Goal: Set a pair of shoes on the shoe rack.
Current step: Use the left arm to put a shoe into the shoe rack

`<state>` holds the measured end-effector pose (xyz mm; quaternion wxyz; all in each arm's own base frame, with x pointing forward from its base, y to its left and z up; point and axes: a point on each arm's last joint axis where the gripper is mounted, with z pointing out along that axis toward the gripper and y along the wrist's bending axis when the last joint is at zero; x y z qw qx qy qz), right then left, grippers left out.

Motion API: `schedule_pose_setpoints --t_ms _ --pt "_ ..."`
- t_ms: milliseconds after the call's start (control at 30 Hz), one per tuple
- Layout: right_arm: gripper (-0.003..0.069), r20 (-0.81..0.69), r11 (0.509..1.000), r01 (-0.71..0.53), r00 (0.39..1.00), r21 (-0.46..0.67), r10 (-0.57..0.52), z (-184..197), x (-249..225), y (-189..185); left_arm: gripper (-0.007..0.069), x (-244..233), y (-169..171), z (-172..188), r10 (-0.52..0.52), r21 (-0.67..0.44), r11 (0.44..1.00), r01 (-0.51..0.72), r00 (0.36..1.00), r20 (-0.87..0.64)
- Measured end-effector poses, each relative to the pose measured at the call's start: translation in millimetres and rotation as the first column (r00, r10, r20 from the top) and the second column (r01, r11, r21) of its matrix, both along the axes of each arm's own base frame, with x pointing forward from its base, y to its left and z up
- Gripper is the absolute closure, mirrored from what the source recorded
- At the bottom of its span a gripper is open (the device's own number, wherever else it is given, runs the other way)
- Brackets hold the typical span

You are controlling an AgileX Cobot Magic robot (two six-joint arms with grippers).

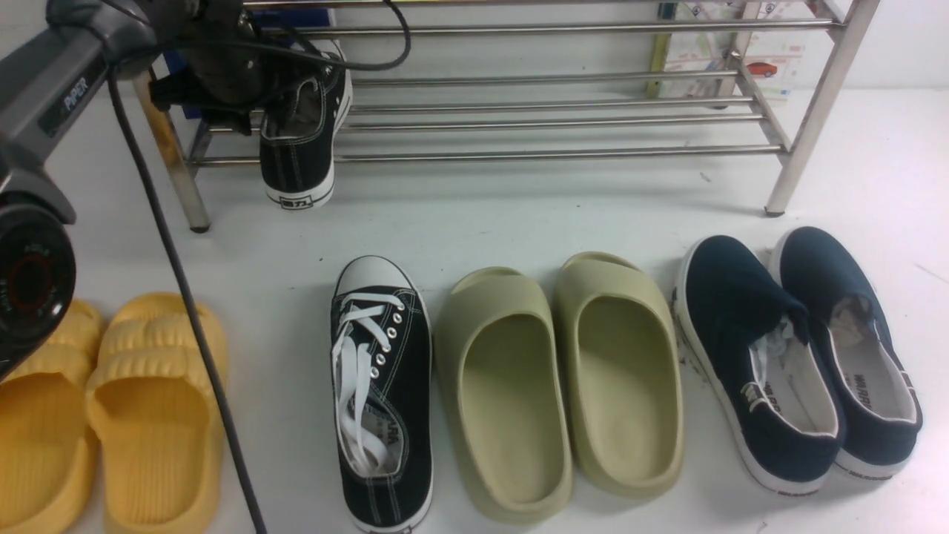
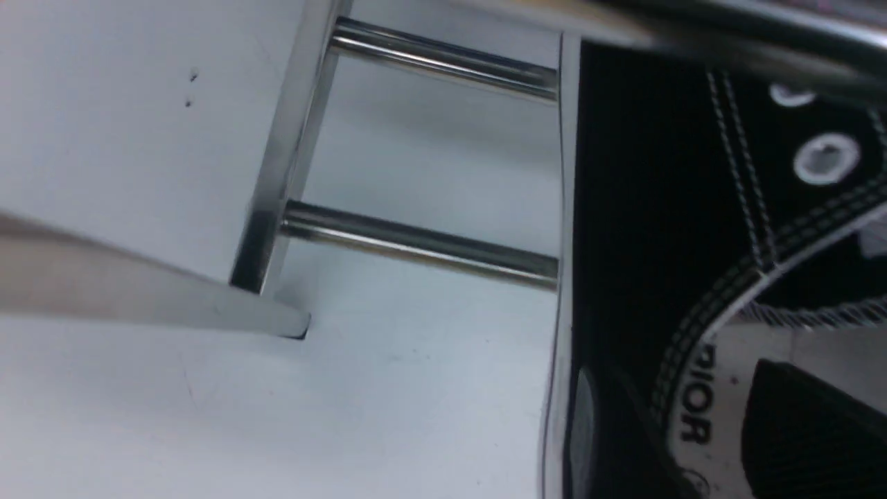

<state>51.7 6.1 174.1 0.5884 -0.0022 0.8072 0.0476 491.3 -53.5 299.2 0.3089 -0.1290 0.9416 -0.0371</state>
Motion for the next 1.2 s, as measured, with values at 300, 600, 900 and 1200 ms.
schedule_pose_setpoints --t_ms 300,600,900,1200 --pt "0.0413 0.0 1.0 0.0 1.0 0.0 0.0 0 0 0 0.0452 -51 -8 40 -0.071 -0.063 0.996 0.064 0.989 -0.128" --pt "0.0413 0.0 1.0 0.0 1.0 0.0 0.0 0 0 0 0.0638 -114 -48 -1 -0.185 -0.067 0.982 0.176 0.964 -0.188" --pt "0.0413 0.0 1.0 0.0 1.0 0.0 0.0 0 0 0 0.0638 -90 -27 -66 -0.139 -0.021 0.99 0.138 0.984 -0.112" --pt "0.0413 0.0 1.0 0.0 1.0 0.0 0.0 0 0 0 0.0638 -59 -14 -68 -0.09 -0.03 0.995 0.091 0.996 0.027"
